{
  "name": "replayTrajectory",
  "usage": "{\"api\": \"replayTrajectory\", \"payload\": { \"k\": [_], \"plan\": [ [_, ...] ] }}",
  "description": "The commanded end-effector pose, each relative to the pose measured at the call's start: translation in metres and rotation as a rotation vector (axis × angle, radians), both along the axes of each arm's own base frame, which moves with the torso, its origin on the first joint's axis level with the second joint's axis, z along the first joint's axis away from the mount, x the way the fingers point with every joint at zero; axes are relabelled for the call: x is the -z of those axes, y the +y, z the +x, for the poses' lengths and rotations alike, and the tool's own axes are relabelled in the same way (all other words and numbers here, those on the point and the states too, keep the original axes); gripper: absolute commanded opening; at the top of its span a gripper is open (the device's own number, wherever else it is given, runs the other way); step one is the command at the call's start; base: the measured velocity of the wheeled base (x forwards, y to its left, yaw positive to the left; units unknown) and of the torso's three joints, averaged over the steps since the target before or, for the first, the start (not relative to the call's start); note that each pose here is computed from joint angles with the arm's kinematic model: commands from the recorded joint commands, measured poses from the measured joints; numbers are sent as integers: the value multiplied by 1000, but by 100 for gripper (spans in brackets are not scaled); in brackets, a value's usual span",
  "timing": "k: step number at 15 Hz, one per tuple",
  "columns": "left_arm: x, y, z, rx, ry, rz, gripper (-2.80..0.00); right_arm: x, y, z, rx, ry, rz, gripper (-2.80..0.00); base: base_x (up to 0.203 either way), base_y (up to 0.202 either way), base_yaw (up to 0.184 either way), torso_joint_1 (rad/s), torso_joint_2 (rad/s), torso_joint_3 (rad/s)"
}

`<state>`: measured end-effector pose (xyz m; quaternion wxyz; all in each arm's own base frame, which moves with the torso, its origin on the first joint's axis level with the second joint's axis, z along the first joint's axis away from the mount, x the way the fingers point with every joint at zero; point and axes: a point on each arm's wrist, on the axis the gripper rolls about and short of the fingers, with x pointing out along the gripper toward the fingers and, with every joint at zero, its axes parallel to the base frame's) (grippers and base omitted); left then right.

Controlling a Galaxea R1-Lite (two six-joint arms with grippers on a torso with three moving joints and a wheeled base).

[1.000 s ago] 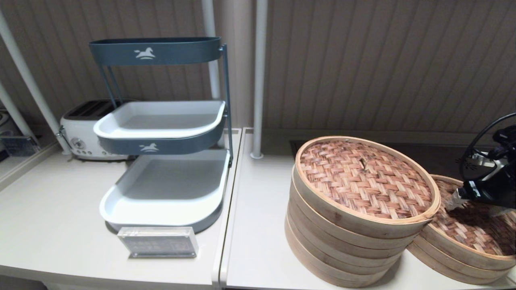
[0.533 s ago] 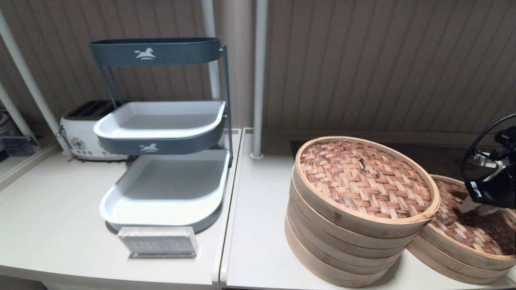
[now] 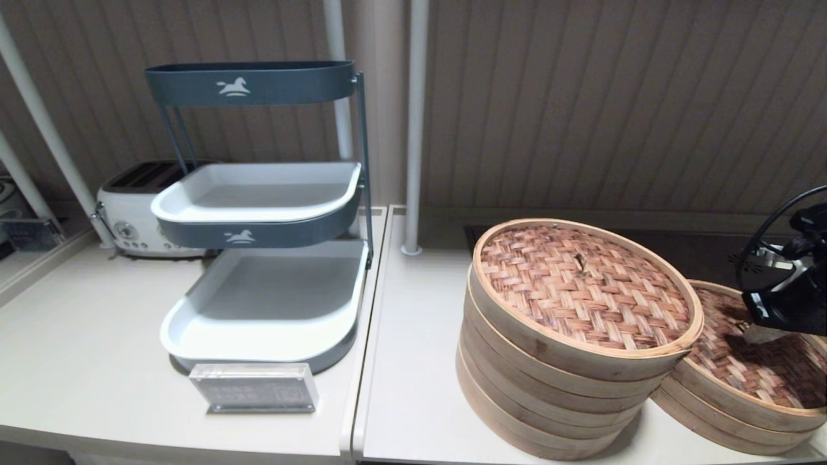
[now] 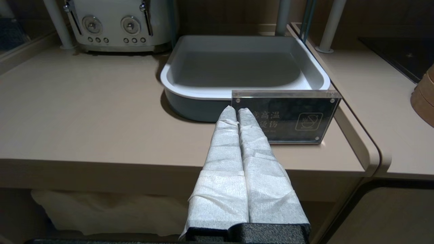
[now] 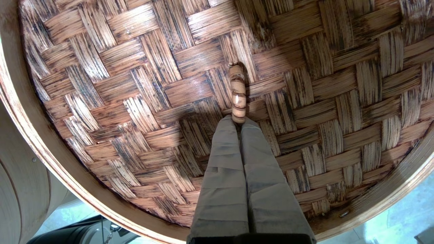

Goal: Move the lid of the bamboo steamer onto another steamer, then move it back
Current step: Pick up the steamer

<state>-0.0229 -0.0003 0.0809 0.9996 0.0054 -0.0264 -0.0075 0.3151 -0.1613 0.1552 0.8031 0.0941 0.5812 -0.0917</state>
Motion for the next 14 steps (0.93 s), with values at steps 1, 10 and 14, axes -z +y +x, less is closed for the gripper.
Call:
{"api": "replayTrajectory", "payload": {
  "k": [1, 10, 14],
  "plan": [
    [8, 0, 2, 0, 27, 0, -280, -4, -1, -1, 2, -12, -2, -280, 0, 0, 0, 0, 0, 0],
    [8, 0, 2, 0, 27, 0, -280, -42, 6, -15, 2, -115, -55, -280, 0, 0, 0, 0, 0, 0],
    [8, 0, 2, 0, 27, 0, -280, -39, 6, -15, 3, -106, -52, -280, 0, 0, 0, 0, 0, 0]
  ]
}}
